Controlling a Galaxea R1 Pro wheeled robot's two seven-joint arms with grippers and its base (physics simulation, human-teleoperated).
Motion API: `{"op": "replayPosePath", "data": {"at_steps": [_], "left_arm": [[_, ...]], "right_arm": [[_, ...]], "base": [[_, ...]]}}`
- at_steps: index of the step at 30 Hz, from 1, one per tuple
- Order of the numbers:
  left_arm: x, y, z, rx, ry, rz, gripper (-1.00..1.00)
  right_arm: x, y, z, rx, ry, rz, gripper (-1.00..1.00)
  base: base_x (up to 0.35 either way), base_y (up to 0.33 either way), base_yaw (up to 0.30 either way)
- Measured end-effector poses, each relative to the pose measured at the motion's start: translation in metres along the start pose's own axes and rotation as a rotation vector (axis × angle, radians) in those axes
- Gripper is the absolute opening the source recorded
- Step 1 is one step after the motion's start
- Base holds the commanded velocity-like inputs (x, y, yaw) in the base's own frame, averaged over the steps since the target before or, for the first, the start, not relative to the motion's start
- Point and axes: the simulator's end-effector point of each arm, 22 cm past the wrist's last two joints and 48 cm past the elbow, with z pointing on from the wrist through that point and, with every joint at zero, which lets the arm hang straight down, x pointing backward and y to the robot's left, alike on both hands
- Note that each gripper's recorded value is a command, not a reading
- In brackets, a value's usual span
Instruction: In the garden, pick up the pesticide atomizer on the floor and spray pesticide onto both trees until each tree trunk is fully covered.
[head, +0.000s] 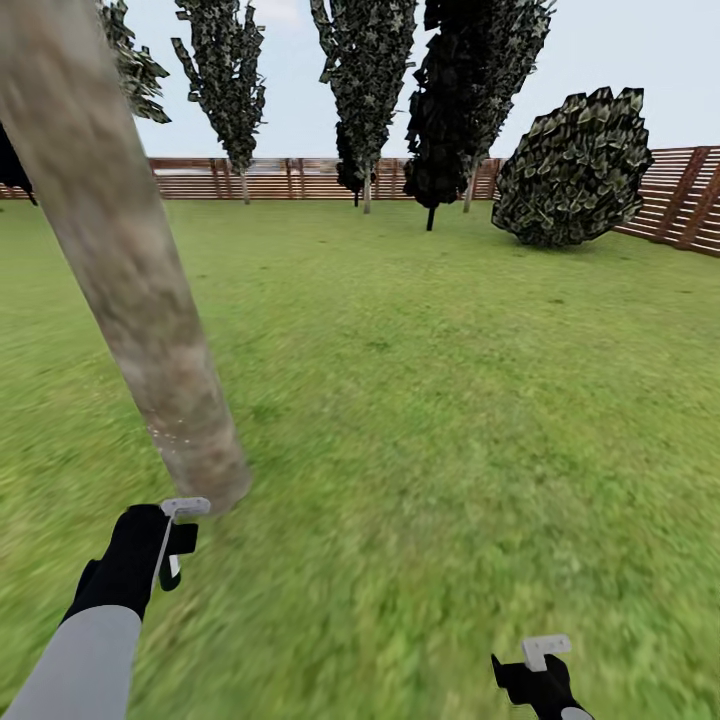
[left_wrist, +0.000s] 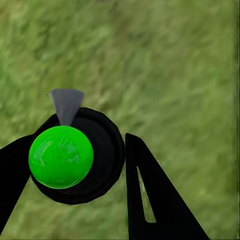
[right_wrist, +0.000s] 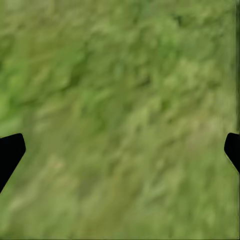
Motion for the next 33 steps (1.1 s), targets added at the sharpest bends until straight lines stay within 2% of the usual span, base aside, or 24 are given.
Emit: {"op": "replayPosePath", "data": {"at_steps": [8, 18, 27, 33], "left_arm": [[0.0001, -0.0002, 0.0001, 0.000, 0.000, 0.001, -1.00], [0.0002, 0.0005, 0.0001, -0.001, 0.000, 0.000, -1.00], [0.0004, 0.0001, 0.0001, 0.000, 0.001, 0.000, -1.00], [-0.0077, -0.0019, -0.0028, 0.006, -0.015, -0.007, -1.00]], "right_arm": [[0.0000, 0.0001, 0.0001, 0.000, 0.000, -0.001, 1.00], [0.0006, 0.0013, 0.0000, -0.002, 0.002, 0.000, 1.00], [0.0005, 0.0015, -0.0001, -0.002, 0.001, 0.000, 1.00], [0.0005, 0.0015, 0.0001, -0.002, 0.001, 0.000, 1.00]], "base": [[0.110, -0.264, 0.068], [0.109, -0.267, 0.270], [0.220, -0.214, 0.277], [0.088, -0.067, 0.277]]}}
